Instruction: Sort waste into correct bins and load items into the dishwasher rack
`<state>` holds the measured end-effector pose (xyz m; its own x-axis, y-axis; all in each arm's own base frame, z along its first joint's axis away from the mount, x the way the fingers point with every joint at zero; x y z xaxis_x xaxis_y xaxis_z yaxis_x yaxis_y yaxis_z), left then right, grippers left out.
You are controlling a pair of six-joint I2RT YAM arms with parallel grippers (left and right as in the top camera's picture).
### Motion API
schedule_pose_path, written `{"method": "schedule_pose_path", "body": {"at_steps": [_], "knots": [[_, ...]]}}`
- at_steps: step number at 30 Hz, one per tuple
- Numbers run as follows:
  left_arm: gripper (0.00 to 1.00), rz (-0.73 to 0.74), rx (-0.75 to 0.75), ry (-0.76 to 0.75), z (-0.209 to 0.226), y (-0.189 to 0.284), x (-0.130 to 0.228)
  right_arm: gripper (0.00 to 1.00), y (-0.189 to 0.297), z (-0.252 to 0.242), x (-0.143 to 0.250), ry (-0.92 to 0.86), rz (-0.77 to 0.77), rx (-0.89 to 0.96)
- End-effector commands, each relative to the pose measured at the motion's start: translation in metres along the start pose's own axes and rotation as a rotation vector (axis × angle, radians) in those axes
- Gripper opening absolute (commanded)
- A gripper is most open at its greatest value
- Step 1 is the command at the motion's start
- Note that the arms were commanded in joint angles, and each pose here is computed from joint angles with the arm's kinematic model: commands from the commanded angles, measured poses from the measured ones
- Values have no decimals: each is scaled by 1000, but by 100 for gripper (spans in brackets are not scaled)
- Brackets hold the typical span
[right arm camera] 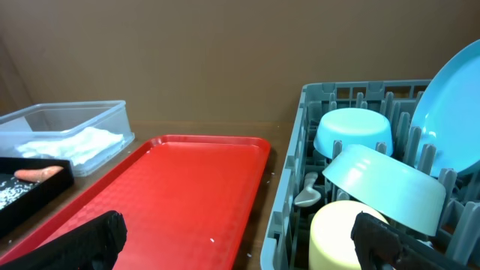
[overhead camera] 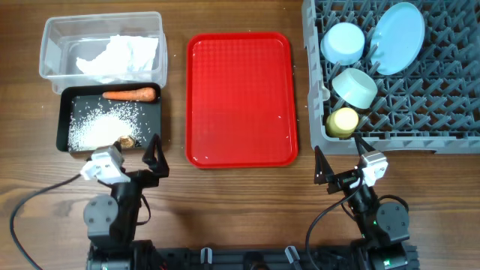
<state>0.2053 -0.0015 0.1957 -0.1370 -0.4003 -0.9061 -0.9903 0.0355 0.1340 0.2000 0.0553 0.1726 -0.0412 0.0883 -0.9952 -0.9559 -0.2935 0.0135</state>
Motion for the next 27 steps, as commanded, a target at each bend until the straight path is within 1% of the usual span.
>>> {"method": "schedule_pose_path", "body": {"at_steps": [1, 6, 13, 18, 20, 27], "knots": [[100, -45, 6, -2, 3, 4, 3, 100, 0, -1, -2, -18, -11, 13], [100, -88, 18, -4, 4, 6, 4, 100, 0, -1, -2, -18, -11, 13], [100, -194, 66, -8, 4, -1, 3, 100, 0, -1, -2, -18, -11, 13], [100, -123, 36, 1, 11, -4, 19, 100, 0, -1, -2, -18, -11, 13], [100, -54, 28, 4, 13, -6, 33, 100, 0, -1, -2, -17, -11, 13], [100, -38, 43, 3, 11, -7, 35, 100, 0, -1, -2, -18, -11, 13]]}}
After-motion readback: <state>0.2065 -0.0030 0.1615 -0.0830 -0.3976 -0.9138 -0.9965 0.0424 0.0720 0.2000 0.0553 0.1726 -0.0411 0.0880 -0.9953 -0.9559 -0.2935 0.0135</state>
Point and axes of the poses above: each gripper's point midway between its finger pads, its own y axis back along the fingers, its own z axis along the line the jaws close on, x = y × z, the point moved 4 cm from there along y, back along the fingers, and after that the axes turned 1 degree about y, right-handed, at the moved point
